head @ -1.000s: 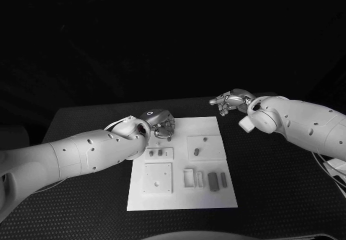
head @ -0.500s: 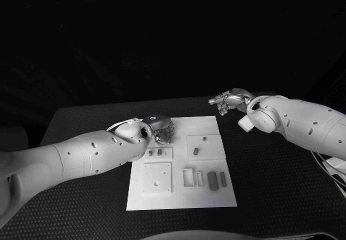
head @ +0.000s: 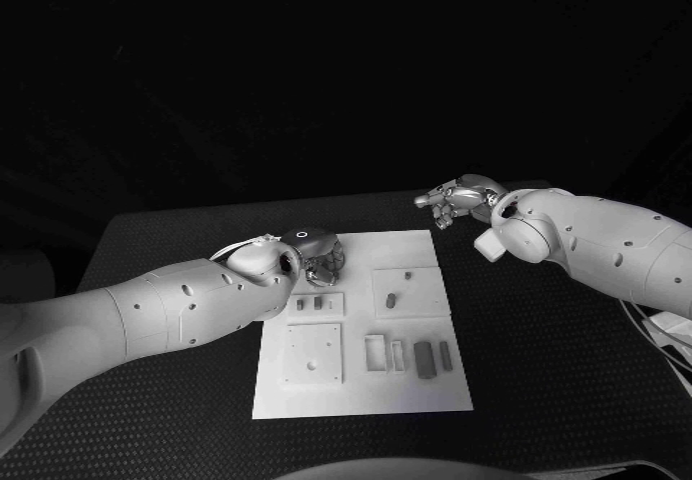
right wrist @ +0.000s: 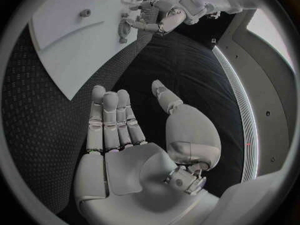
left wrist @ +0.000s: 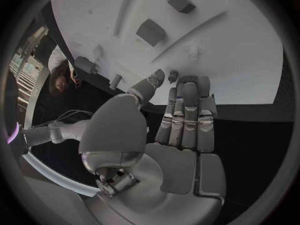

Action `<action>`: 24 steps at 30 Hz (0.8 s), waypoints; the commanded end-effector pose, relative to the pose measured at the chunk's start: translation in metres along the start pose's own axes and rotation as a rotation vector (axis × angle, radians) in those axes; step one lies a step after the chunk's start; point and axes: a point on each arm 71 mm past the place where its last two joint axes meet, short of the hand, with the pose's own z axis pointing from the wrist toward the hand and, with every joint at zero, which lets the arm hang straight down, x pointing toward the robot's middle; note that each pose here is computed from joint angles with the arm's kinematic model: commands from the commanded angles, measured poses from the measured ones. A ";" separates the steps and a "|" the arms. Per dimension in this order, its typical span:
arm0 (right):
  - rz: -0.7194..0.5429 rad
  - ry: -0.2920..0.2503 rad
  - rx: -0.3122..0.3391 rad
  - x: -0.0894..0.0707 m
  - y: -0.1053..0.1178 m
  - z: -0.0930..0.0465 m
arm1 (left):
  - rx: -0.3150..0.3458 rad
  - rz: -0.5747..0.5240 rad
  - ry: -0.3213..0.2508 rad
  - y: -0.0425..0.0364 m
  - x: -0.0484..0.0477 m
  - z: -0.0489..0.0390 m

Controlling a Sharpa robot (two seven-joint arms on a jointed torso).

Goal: Assemble the parts on the task board

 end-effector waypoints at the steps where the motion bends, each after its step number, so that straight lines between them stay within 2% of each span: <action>1: 0.001 0.015 -0.012 0.002 0.001 0.000 | 0.006 0.011 0.002 -0.0024 -0.0001 0.0013; 24: 0.001 0.019 -0.013 0.003 0.002 0.000 | 0.034 0.009 0.059 -0.0092 0.0080 0.0011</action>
